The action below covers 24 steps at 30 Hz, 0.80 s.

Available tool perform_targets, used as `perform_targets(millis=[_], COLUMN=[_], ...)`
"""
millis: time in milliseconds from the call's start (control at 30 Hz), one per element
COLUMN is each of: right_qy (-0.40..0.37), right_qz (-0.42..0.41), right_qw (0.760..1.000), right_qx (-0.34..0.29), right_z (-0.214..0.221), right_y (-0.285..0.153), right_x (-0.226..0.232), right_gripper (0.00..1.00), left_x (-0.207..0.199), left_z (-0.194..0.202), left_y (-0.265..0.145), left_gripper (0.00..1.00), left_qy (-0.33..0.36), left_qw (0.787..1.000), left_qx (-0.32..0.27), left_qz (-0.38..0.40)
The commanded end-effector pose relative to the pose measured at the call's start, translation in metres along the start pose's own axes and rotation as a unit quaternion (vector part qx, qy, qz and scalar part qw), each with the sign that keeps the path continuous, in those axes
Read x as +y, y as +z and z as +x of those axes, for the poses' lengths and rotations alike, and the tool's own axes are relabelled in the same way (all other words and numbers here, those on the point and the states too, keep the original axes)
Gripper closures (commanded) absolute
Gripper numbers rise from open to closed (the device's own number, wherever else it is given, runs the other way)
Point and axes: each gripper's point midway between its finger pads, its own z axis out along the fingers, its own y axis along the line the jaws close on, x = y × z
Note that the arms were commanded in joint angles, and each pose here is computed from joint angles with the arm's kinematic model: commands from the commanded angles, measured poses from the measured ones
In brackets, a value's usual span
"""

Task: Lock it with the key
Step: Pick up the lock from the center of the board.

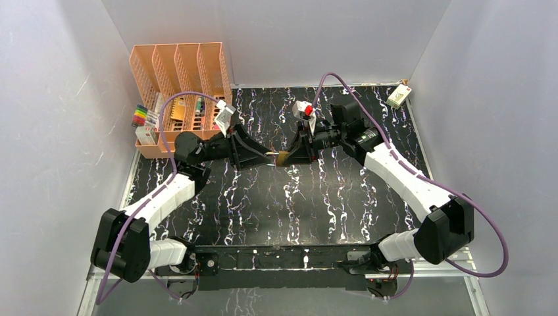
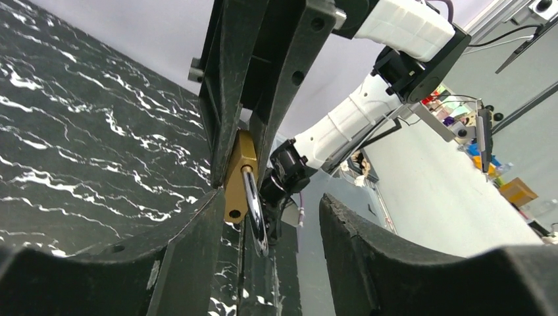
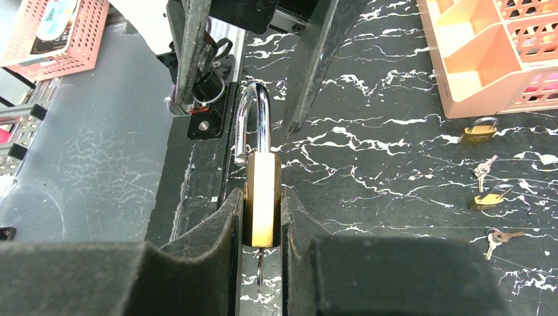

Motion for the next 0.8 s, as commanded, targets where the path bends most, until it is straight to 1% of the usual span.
perform_targets(millis=[0,100,200,267,367,667,700,733,767], right_qy=[-0.055,-0.055,-0.052,-0.049,-0.041,-0.026,-0.026,-0.025,-0.025], right_qz=[-0.008,-0.008,-0.009,-0.013,-0.018,-0.023,-0.023,-0.023,-0.023], right_qw=[0.998,0.998,0.998,0.998,0.999,0.999,0.999,0.999,0.999], right_qx=[-0.024,-0.024,-0.023,-0.023,-0.022,-0.014,-0.014,-0.013,-0.013], right_z=[-0.035,-0.036,-0.035,-0.034,-0.033,-0.028,-0.028,-0.028,-0.028], right_y=[-0.006,-0.006,-0.005,-0.004,-0.003,-0.001,-0.001,-0.001,-0.001], right_x=[0.010,0.010,0.008,0.008,0.008,0.006,0.006,0.006,0.005], right_gripper=[1.00,1.00,1.00,1.00,1.00,1.00,1.00,1.00,1.00], left_x=[-0.005,0.004,0.009,0.012,0.015,0.014,0.012,0.011,0.010], left_z=[0.000,0.002,0.002,0.002,0.002,-0.001,0.000,0.001,0.003], left_y=[-0.001,-0.002,-0.005,-0.006,-0.007,-0.005,-0.005,-0.005,-0.005], left_gripper=[0.45,0.46,0.50,0.52,0.52,0.53,0.57,0.71,0.86], left_qy=[0.015,0.015,0.032,0.036,0.037,0.042,0.041,0.041,0.039], left_qw=[1.000,0.999,0.998,0.997,0.996,0.997,0.997,0.997,0.997], left_qx=[0.024,0.030,0.032,0.033,0.033,0.033,0.037,0.041,0.044], left_qz=[0.006,-0.022,-0.050,-0.062,-0.072,-0.063,-0.059,-0.053,-0.049])
